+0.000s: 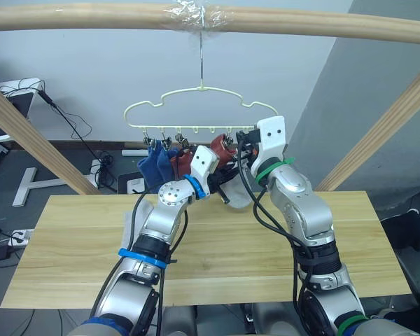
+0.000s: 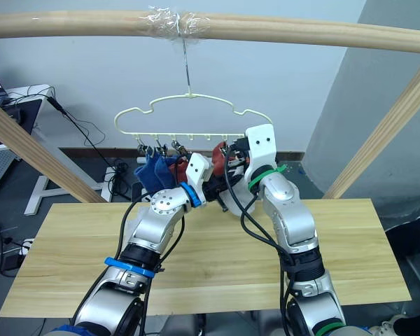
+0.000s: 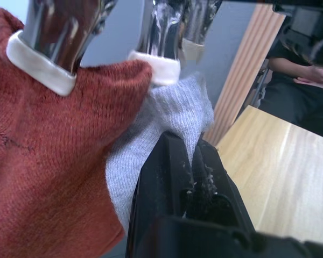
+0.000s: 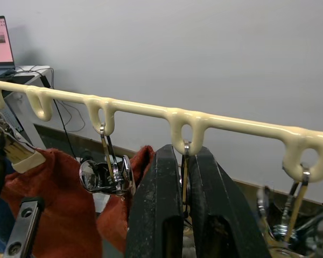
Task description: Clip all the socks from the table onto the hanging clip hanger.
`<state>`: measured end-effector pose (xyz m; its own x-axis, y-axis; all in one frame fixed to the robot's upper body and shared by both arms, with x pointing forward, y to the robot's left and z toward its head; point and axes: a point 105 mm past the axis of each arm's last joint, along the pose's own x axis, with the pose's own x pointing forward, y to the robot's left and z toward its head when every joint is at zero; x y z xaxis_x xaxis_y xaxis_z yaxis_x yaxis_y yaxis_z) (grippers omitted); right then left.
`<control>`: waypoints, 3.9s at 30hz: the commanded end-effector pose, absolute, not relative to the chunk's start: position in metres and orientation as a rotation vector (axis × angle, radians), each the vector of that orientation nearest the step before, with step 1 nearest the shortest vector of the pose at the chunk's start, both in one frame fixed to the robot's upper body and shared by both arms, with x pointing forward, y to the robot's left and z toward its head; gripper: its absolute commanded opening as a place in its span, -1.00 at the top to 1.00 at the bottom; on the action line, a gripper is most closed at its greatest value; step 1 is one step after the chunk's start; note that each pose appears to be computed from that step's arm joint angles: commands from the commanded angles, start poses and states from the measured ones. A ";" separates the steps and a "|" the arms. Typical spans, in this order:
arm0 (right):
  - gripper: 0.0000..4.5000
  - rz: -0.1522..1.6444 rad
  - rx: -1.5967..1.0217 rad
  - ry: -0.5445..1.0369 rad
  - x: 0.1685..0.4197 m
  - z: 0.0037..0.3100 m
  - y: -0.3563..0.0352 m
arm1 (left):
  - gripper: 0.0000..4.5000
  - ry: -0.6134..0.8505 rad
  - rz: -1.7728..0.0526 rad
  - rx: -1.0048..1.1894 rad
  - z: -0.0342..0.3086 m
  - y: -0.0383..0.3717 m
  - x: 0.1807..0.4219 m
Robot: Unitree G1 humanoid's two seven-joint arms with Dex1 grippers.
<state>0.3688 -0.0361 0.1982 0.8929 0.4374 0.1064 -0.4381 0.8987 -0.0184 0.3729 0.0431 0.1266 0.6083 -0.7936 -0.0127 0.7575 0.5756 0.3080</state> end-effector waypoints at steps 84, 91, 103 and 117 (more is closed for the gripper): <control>-1.00 0.672 -0.374 -0.166 0.272 0.154 -0.136 | -0.76 -0.002 -0.848 0.470 0.122 0.183 0.271; -1.00 0.630 -0.295 -0.156 0.277 0.153 -0.142 | -0.76 0.038 -0.791 0.463 0.103 0.195 0.271; -1.00 0.621 -0.329 -0.110 0.278 0.140 -0.136 | -0.99 0.026 -0.734 0.444 0.101 0.198 0.266; -1.00 0.495 -0.246 -0.062 0.293 0.142 -0.141 | -0.99 0.003 -0.629 0.430 0.091 0.199 0.264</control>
